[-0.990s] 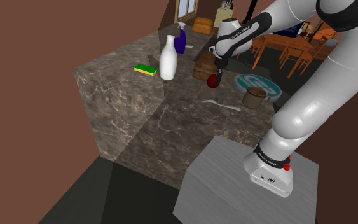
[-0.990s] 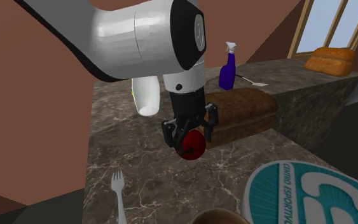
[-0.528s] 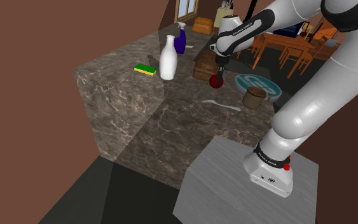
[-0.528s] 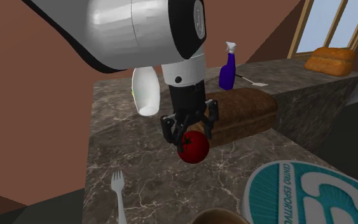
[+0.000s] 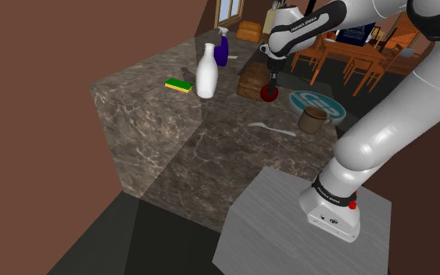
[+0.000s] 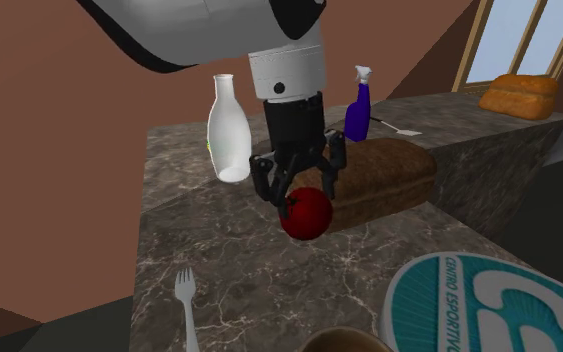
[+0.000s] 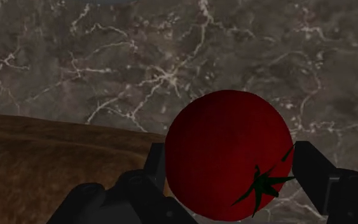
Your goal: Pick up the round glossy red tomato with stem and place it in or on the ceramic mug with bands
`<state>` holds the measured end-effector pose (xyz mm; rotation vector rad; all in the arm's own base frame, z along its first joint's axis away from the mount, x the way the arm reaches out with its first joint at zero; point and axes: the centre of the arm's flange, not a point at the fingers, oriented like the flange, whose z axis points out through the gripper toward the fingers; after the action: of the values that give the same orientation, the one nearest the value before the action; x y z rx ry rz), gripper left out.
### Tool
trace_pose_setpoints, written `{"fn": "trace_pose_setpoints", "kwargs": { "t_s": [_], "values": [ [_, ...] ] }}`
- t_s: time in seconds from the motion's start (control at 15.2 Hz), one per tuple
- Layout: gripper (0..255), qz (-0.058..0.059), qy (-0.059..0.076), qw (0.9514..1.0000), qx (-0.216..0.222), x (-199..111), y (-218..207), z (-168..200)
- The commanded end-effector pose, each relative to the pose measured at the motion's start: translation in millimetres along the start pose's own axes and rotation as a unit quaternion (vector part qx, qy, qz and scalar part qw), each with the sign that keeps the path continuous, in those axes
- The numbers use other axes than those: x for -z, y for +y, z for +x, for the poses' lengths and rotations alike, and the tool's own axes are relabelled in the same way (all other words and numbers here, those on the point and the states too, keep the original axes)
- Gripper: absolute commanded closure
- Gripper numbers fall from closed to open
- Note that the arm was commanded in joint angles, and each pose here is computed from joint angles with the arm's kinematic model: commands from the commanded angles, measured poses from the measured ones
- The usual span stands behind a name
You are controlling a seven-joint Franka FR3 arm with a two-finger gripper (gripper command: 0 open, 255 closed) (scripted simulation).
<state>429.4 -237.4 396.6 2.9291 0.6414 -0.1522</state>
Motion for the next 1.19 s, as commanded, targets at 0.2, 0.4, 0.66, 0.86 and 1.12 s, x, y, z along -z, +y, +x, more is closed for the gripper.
{"fn": "trace_pose_setpoints", "kwargs": {
  "t_s": [0.2, 0.4, 0.66, 0.86, 1.12],
  "values": [
    [255, 0.0, 0.0, 1.0, 0.0, 26.5, 2.9, -4.4],
    [255, 0.0, 0.0, 1.0, 0.0, 42.1, 4.7, -6.5],
    [255, 0.0, 0.0, 1.0, 0.0, 62.9, 7.1, -9.2],
    [255, 0.0, 0.0, 1.0, 0.0, 78.6, 8.9, -11.2],
    [255, 0.0, 0.0, 1.0, 0.0, 99.4, 11.4, -13.9]
  ]
}}
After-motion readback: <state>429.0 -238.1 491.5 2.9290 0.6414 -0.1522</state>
